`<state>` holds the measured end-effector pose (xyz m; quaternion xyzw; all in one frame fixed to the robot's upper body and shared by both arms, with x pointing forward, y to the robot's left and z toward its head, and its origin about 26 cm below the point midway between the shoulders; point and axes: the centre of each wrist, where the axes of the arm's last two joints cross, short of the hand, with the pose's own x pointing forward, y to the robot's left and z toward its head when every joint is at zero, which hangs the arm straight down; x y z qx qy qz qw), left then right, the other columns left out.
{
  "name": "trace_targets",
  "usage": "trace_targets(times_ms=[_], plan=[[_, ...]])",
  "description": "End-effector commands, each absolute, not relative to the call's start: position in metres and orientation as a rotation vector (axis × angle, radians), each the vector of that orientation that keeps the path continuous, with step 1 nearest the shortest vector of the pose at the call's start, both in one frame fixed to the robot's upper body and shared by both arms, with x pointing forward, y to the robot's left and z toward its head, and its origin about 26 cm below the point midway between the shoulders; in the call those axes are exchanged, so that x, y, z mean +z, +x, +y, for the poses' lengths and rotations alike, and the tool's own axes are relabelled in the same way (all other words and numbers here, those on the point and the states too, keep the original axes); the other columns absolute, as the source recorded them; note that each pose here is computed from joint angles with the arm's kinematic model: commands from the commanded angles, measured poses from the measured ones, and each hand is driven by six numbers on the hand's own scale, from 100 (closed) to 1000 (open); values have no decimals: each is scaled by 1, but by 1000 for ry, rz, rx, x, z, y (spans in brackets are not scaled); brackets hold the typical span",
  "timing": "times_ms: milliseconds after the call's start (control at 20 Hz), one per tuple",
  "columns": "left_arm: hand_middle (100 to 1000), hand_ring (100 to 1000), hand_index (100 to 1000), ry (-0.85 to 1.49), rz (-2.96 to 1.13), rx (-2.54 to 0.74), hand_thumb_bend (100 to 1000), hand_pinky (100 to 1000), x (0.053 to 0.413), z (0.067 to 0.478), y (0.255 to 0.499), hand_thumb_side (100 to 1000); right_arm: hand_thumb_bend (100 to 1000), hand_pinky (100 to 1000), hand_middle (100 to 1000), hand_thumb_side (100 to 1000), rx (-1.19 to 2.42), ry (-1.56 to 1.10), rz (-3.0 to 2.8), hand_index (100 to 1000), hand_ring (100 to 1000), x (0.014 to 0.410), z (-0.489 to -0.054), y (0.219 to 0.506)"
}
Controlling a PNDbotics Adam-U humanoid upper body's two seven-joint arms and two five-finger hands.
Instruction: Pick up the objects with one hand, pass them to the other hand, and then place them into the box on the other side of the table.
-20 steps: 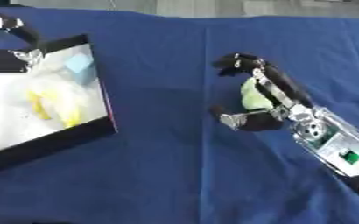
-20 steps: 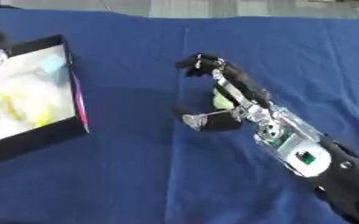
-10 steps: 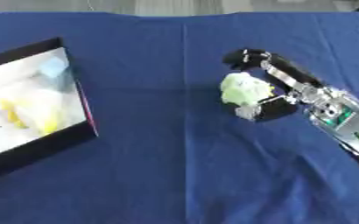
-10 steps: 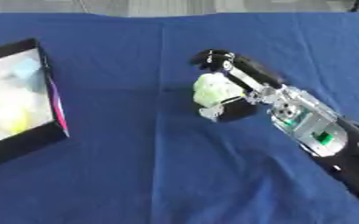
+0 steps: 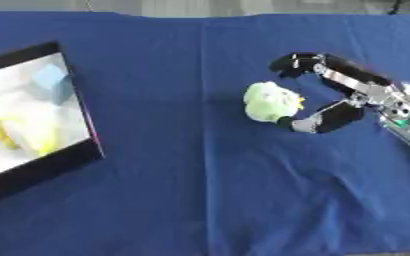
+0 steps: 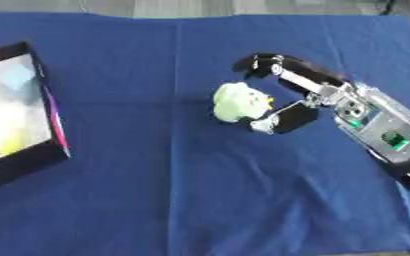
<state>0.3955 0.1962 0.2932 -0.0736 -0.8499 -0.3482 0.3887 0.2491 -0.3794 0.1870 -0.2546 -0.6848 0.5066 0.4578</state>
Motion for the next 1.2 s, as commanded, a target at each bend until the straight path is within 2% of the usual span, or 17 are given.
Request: trace_targets(times_ms=[50,200,250,350,700,900,1200], plan=[[615,834,697,-180,-2199,-888,100,1000,308,199,388,638,577,815,905,345,1280,-708,-1663,903,831,204,-386,247],[614,834,692,-185,-2200,-896,100,1000,311,197,385,641,579,807,899,346,1235,-743,-1652,902,825,207,-390,245],[614,834,692,-188,-2201,-898,100,1000,312,196,385,641,447,805,899,322,1215,-751,-1650,901,824,208,-391,245],[617,836,698,-197,-2205,-902,100,1000,314,194,383,639,576,804,897,342,1174,-771,-1648,901,824,210,-392,245],[603,834,684,-239,-2227,-935,100,1000,321,185,375,636,578,804,891,374,1131,-836,-1588,896,824,210,-394,244],[599,833,680,-238,-2233,-942,100,1000,324,184,372,639,530,811,889,373,1134,-885,-1551,888,827,207,-394,243],[597,832,679,-241,-2245,-945,100,1000,327,182,370,642,506,811,881,382,1149,-906,-1500,877,823,203,-393,243]])
